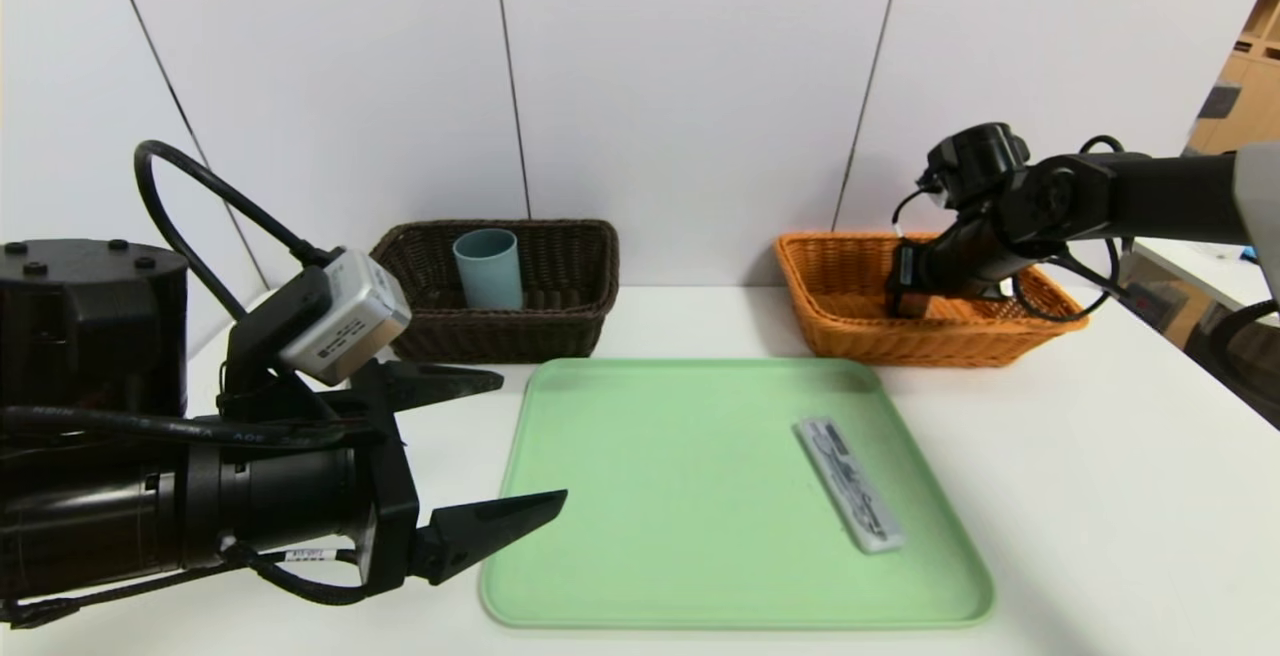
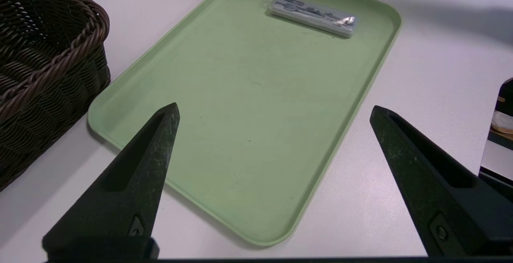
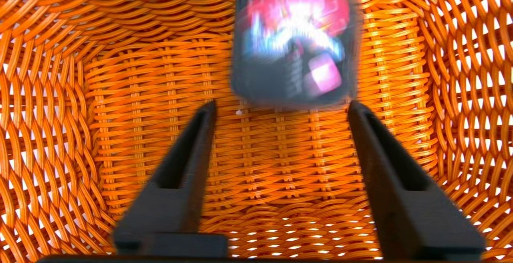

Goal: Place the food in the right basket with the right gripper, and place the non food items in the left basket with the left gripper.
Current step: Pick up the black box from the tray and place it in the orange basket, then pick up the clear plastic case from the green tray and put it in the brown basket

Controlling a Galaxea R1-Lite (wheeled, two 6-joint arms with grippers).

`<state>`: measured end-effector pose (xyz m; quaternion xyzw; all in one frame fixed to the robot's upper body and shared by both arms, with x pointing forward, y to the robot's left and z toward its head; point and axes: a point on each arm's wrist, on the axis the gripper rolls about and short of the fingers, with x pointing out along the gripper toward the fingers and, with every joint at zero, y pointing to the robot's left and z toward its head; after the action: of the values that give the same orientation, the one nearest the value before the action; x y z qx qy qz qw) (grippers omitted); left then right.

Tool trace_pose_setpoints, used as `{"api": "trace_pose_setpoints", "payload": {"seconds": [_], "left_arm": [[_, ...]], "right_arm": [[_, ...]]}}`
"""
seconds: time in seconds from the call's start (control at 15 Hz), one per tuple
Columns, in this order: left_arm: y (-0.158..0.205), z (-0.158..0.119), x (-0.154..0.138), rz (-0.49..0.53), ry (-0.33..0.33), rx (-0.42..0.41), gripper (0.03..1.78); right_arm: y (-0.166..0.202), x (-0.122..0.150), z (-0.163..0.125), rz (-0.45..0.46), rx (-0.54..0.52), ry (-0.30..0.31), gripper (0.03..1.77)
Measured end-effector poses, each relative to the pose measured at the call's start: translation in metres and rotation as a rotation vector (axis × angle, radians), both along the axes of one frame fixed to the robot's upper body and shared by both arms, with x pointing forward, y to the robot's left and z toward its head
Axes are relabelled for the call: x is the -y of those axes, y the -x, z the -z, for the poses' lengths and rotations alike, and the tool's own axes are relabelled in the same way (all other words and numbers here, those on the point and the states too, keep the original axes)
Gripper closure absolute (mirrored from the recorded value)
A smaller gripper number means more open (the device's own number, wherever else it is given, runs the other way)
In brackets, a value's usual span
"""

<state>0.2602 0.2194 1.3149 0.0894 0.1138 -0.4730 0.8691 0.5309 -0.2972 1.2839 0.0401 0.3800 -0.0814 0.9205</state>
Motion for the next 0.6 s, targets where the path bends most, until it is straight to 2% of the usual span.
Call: {"api": "trace_pose_setpoints", "payload": {"seconds": [0.33,0.6], "left_arm": [[0.000,-0.001,0.000,0.000,0.002,0.004,0.12],[0.002,-0.004,-0.001,0.001,0.010,0.018,0.12]], "right_arm": [[0.007,0.001,-0.012,-0.002,0.008,-0.003,0.36],[0.032,0.003,-0.046,-0.023,0.007,-0.041,0.25]]}}
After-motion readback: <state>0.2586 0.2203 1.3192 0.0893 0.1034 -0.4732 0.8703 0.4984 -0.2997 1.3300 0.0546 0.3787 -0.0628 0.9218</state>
